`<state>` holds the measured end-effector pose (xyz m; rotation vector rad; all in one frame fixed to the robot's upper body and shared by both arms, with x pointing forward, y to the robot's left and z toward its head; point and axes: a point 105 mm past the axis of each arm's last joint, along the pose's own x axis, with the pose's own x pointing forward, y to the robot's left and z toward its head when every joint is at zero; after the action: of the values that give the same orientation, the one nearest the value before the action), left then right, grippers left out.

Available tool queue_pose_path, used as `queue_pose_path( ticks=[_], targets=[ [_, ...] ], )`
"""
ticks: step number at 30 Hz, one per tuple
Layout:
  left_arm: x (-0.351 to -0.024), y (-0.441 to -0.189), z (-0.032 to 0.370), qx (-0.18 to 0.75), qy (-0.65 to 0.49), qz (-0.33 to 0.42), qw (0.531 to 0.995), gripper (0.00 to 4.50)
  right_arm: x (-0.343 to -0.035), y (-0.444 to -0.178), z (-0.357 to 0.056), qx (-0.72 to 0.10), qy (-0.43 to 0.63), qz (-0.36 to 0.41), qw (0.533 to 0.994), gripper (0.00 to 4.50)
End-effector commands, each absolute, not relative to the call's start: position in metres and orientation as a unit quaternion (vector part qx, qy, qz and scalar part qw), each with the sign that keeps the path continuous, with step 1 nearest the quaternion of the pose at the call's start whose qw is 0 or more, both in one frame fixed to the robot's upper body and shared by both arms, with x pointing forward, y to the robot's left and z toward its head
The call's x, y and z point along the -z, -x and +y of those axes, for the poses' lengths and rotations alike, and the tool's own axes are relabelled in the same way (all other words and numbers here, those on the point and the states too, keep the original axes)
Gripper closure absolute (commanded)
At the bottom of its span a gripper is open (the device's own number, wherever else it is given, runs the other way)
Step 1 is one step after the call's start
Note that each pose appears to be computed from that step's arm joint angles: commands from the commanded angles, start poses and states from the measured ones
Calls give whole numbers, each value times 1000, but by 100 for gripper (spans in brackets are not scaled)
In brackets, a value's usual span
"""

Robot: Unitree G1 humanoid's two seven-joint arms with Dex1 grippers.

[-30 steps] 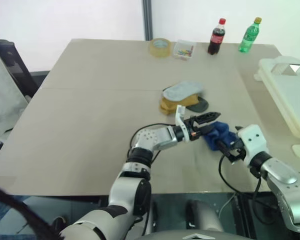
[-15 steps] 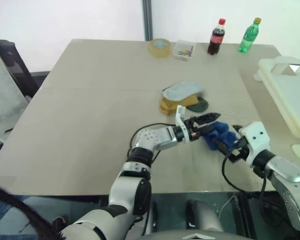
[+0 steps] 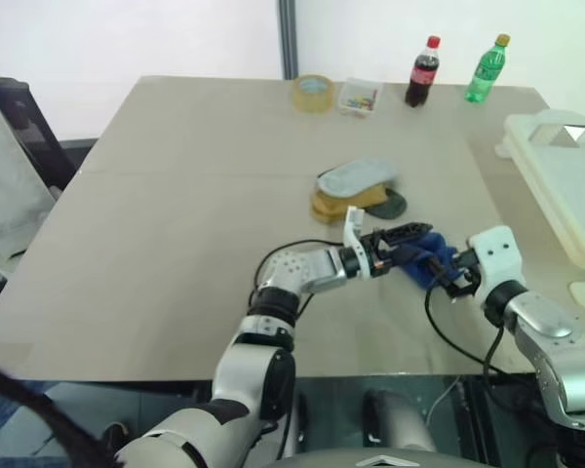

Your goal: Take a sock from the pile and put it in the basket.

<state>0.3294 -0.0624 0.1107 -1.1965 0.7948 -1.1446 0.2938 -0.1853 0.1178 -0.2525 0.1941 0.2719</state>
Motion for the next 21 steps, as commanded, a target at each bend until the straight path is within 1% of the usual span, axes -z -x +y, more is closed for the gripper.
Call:
queue_pose_path(
  ticks=[1,3,5,8,13,21],
  targets=[
    [-148,-300,-114,583,495,323,558,20,-126,-295,-190,-123,114,84,982,7],
    [-160,-296,-107,614,478,292,556,20,-123,-296,-188,-122,97,88,984,7],
    [-174,-292,-98,640,488,261,533,20,-122,-297,-186,-118,77,91,986,7],
    [-187,-288,-87,662,500,231,508,20,-122,-299,-186,-112,54,95,988,7],
    [-192,-283,-76,676,505,216,491,20,-123,-303,-191,-89,18,99,991,7],
    [-190,-275,-61,692,494,211,482,20,-124,-307,-193,-62,-22,96,993,7]
  ],
)
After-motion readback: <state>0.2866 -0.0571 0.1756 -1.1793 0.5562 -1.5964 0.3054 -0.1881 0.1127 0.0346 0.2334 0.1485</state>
